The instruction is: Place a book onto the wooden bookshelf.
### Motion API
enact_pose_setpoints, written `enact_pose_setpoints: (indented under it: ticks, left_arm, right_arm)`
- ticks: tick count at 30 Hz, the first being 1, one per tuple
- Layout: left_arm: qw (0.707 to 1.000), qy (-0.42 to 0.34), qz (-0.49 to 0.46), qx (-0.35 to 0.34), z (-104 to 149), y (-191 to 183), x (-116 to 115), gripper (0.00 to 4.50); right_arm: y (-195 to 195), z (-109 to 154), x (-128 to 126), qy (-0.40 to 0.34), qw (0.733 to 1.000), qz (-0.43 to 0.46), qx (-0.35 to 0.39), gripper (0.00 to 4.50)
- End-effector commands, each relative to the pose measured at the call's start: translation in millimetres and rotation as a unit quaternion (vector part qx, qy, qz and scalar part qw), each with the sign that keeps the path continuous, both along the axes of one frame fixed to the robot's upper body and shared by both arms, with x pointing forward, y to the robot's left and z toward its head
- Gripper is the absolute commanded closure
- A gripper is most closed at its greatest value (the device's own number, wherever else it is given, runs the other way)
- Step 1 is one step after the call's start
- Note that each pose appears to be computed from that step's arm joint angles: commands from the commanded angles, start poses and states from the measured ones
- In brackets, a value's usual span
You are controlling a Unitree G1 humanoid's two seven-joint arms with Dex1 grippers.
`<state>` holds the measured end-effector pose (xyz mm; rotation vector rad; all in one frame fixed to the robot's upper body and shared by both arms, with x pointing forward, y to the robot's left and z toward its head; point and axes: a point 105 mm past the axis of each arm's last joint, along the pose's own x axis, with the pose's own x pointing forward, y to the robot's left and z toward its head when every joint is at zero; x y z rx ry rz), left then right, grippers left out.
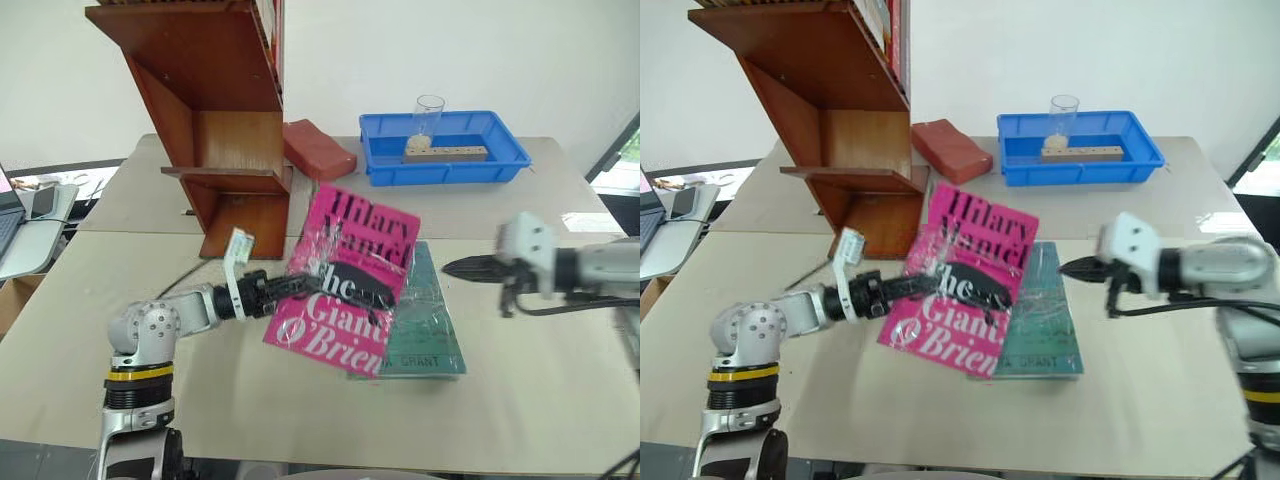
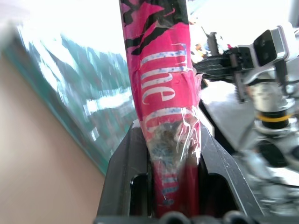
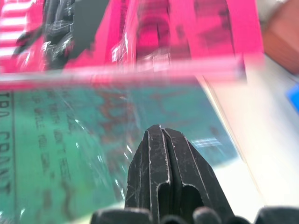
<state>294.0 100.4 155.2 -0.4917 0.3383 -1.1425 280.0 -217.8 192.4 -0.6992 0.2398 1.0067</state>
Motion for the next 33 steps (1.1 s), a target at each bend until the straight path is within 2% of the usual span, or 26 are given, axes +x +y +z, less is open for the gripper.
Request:
enact_pose_setpoints:
  ticks: [1, 3, 5, 7, 9, 11, 13, 15, 18, 21, 25, 29, 33]
  left_arm:
    - [0.982, -0.185, -0.001, 0.035, 57.7, -12.1, 3.8, 4.02]
    - [0.95, -0.3, 0.008, 0.083, 88.1, -18.6, 6.7, 4.02]
    - [0.891, -0.433, 0.031, 0.136, 120.4, -23.8, 9.4, 4.02]
    - [0.81, -0.552, 0.055, 0.189, 143.6, -24.3, 12.2, 4.02]
    - [0.75, -0.617, 0.064, 0.229, 151.6, -22.8, 15.9, 4.02]
    - [0.637, -0.708, 0.087, 0.293, 171.3, -14.9, 21.1, 4.02]
    - [0.557, -0.751, 0.084, 0.344, 178.1, -6.7, 26.1, 4.02]
    - [0.514, -0.76, 0.075, 0.391, 177.2, 6.6, 35.0, 4.02]
    - [0.477, -0.754, 0.07, 0.446, 175.7, 28.0, 47.2, 4.02]
    - [0.454, -0.738, 0.075, 0.494, 175.8, 50.2, 58.2, 4.02]
    - [0.456, -0.704, 0.058, 0.54, 160.8, 72.0, 68.4, 4.02]
    - [0.47, -0.676, 0.062, 0.564, 152.8, 88.4, 75.9, 4.02]
    - [0.47, -0.665, 0.06, 0.577, 147.2, 97.0, 78.1, 4.02]
  right_arm:
    - [-11.2, 28.7, -14.0, -0.016, 1.0, -0.014, 0.005, 4.5]
    - [-17.7, 40.3, -22.0, -0.018, 1.0, -0.025, 0.004, 4.5]
    - [-17.3, 53.9, -27.4, -0.027, 0.999, -0.029, 0.006, 4.5]
    - [-12.0, 65.5, -28.8, -0.041, 0.999, -0.027, 0.019, 4.5]
    - [-7.0, 73.8, -28.3, -0.051, 0.998, -0.027, 0.035, 4.5]
    - [3.7, 92.7, -24.4, -0.082, 0.994, -0.023, 0.072, 4.5]
    - [11.6, 105.2, -21.7, -0.102, 0.99, -0.018, 0.096, 4.5]
    - [17.8, 113.7, -19.2, -0.113, 0.987, -0.011, 0.114, 4.5]
    - [27.0, 123.5, -14.7, -0.127, 0.982, 0.0, 0.137, 4.5]
    - [37.6, 128.9, -10.2, -0.134, 0.979, 0.014, 0.155, 4.5]
    - [46.6, 126.3, -8.5, -0.128, 0.978, 0.03, 0.16, 4.5]
    - [48.3, 127.2, -6.7, -0.13, 0.978, 0.032, 0.163, 4.5]
    - [48.4, 127.8, -6.4, -0.13, 0.977, 0.034, 0.163, 4.5]
